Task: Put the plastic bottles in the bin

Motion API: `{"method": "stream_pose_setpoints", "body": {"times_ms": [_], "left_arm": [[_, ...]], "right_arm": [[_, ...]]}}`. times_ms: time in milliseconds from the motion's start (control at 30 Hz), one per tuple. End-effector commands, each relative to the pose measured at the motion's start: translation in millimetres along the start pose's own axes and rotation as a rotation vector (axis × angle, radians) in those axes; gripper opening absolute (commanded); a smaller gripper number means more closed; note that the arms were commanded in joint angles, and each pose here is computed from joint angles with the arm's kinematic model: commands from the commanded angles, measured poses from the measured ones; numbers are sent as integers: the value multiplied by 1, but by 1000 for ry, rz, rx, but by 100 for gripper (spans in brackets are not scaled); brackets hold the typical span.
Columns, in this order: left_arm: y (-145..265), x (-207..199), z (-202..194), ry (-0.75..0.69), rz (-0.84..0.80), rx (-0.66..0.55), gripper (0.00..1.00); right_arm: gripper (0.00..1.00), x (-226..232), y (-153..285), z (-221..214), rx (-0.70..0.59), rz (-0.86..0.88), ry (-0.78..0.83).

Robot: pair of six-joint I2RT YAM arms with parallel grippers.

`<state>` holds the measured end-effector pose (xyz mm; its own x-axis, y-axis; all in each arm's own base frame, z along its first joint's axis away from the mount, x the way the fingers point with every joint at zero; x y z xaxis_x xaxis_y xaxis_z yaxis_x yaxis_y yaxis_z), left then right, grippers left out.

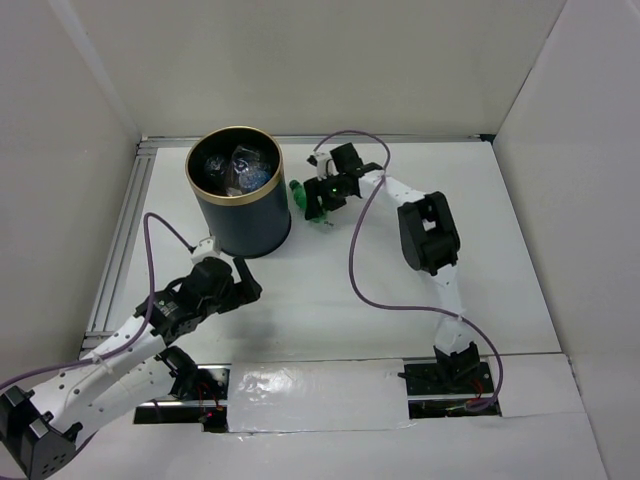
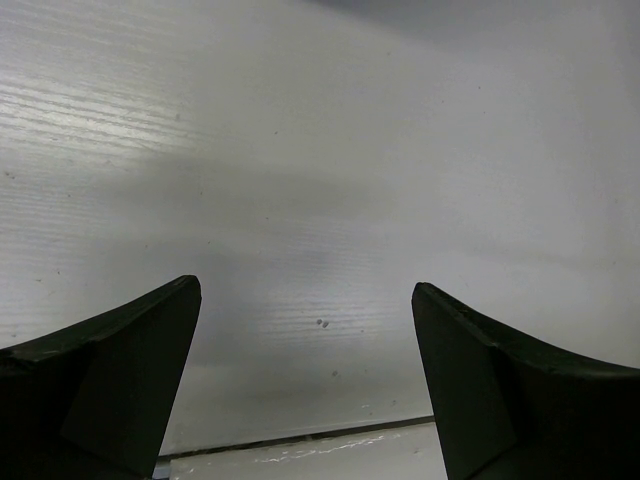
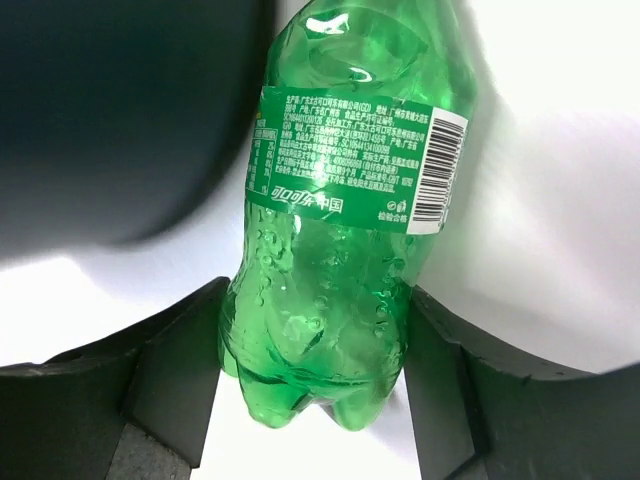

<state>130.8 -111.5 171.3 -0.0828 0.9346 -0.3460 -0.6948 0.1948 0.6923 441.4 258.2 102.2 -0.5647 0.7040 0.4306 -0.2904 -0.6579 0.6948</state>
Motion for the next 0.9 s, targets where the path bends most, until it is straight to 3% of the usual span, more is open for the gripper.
{"method": "stream_pose_setpoints", "body": {"times_ms": [0,167,333,467,600,867], "left_arm": [[4,-9,8,-6,-53,-41,100],[-6,-3,-5,6,-76,-33,100],[-9,-5,-12,13,-104,-25,100],[-9,-4,-13,-2,-111,-33,100],[-9,-4,-13,-2,-111,-33,100],[-6,3,-19,32,-130,-49,100]], "right_arm": [[10,7,87,46,-163,-6,91],[9,48,183,107,-417,-55,319],[9,105,220,142,-559,-26,480],[12,162,207,152,-587,52,655],[14,200,185,157,-593,110,723],[25,227,142,149,-562,152,747]]}}
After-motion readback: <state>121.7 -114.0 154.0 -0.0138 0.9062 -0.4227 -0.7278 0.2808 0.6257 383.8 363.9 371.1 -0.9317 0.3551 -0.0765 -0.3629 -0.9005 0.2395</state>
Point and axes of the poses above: each gripper's point midway between its finger pads, its own y axis back along the fingers, its own x axis along the line the jaws close on, z = x × y, the point moved 9 cm from there along y, back along the fingers, and after that the axes turned 7 degrees about -y, right-handed, at the moved point
